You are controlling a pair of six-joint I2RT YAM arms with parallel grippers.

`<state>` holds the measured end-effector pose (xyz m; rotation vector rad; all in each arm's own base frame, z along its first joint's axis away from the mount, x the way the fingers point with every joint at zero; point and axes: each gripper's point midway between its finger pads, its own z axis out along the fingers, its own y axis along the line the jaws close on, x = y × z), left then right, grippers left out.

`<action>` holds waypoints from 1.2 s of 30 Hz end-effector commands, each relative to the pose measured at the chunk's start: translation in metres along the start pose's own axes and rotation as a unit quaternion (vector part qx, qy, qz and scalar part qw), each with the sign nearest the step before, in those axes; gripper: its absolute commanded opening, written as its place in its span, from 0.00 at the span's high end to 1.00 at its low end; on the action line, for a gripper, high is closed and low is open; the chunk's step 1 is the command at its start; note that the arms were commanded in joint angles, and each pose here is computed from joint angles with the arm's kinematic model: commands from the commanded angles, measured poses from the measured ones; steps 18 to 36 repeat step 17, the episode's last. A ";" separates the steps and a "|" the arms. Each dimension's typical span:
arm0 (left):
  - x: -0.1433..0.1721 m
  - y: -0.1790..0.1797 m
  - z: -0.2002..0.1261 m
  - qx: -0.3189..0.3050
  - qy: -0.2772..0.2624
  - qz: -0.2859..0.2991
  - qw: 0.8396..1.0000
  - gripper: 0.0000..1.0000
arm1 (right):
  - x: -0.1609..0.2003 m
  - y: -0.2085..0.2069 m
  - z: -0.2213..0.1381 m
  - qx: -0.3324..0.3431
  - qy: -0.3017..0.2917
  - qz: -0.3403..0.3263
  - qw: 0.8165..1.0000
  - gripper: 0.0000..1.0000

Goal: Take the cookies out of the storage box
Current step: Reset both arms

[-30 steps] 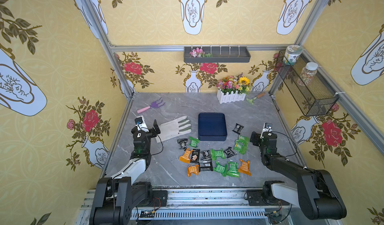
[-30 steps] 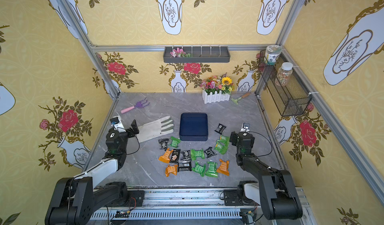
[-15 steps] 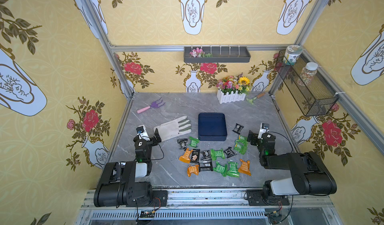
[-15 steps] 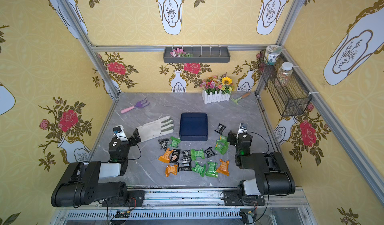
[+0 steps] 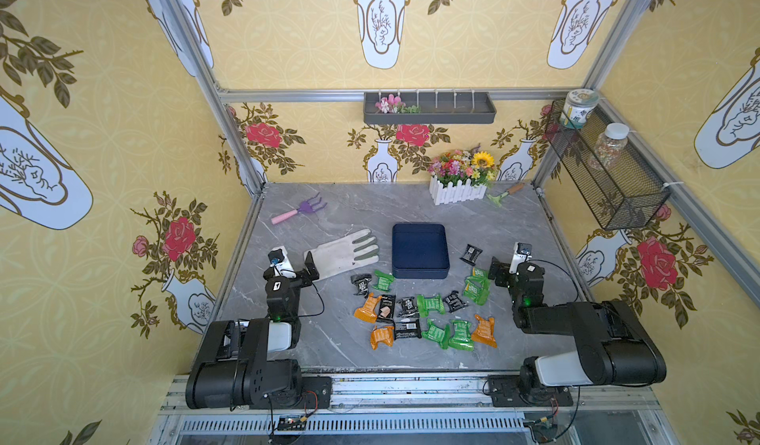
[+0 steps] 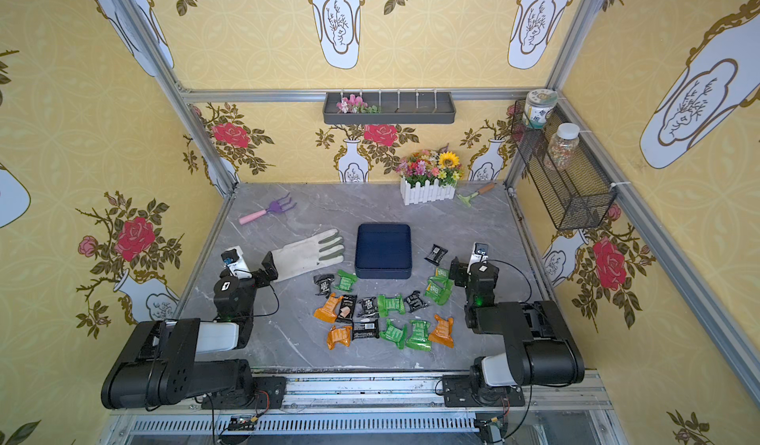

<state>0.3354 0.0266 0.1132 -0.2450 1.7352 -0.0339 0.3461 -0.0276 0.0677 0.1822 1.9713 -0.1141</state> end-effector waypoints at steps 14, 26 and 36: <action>-0.006 -0.002 0.000 0.007 -0.014 0.001 1.000 0.00 | -0.012 0.007 0.005 0.001 -0.013 -0.012 1.000 0.03; -0.006 -0.002 -0.001 0.007 -0.014 0.001 1.000 0.00 | -0.011 0.013 0.003 -0.014 -0.014 -0.021 1.000 0.03; -0.006 -0.002 -0.001 0.007 -0.014 0.001 1.000 0.00 | -0.011 0.013 0.003 -0.014 -0.014 -0.021 1.000 0.03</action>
